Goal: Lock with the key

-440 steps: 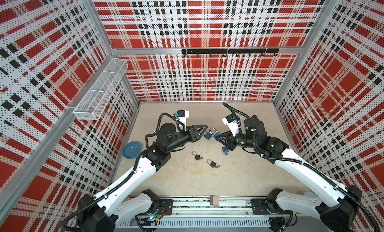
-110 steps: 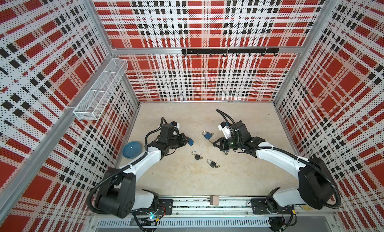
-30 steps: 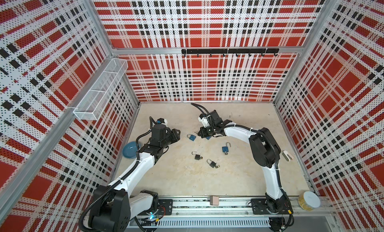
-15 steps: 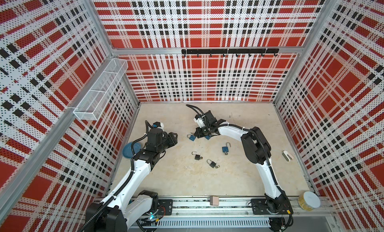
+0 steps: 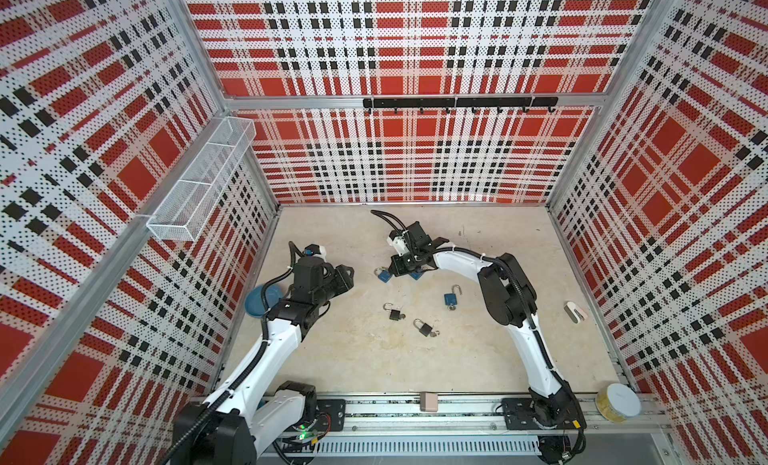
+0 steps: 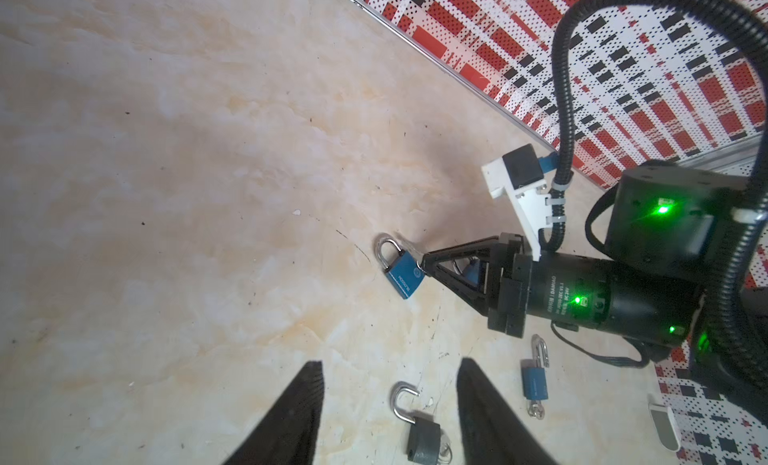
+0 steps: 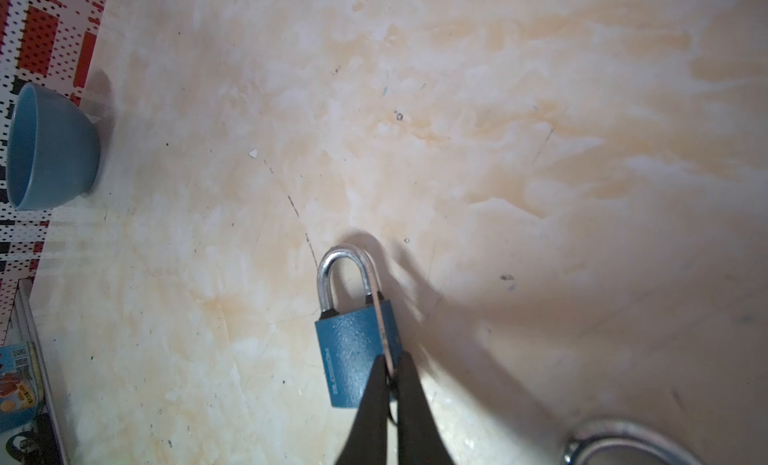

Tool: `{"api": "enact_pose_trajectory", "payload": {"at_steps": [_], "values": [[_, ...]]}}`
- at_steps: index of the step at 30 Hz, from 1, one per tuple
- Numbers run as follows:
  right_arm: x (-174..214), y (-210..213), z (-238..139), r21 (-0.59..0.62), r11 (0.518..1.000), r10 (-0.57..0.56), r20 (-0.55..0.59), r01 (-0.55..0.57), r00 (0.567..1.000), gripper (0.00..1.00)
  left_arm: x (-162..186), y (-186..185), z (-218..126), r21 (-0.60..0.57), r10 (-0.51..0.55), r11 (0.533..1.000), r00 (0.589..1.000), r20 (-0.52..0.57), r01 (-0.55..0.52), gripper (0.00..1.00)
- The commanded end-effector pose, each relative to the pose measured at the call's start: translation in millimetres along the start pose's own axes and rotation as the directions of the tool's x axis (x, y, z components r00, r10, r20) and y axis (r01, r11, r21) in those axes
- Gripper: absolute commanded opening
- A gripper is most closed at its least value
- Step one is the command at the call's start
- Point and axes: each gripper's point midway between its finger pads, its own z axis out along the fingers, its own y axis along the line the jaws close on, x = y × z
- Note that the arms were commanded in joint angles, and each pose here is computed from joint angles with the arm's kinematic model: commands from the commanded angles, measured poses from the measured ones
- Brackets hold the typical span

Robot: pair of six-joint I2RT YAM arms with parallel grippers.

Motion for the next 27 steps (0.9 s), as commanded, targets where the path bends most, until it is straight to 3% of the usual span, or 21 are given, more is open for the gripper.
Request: {"api": "enact_pose_trajectory", "payload": {"at_steps": [1, 14, 27], "values": [[-4, 1, 4, 0.004, 0.999, -0.033, 0.009, 0.033, 0.999, 0.13, 2, 4, 2, -0.001, -0.009, 1.0, 1.0, -0.006, 0.009, 0.55], [-17, 14, -21, 0.014, 0.998, -0.062, 0.055, 0.061, 0.997, 0.22, 2, 3, -7, 0.007, -0.015, 1.0, 1.0, 0.005, 0.015, 0.55], [-16, 35, -78, 0.071, 0.992, -0.112, 0.141, 0.103, 0.984, 0.27, -7, -17, -40, 0.077, -0.02, 0.997, 0.998, 0.064, 0.015, 0.55]]}}
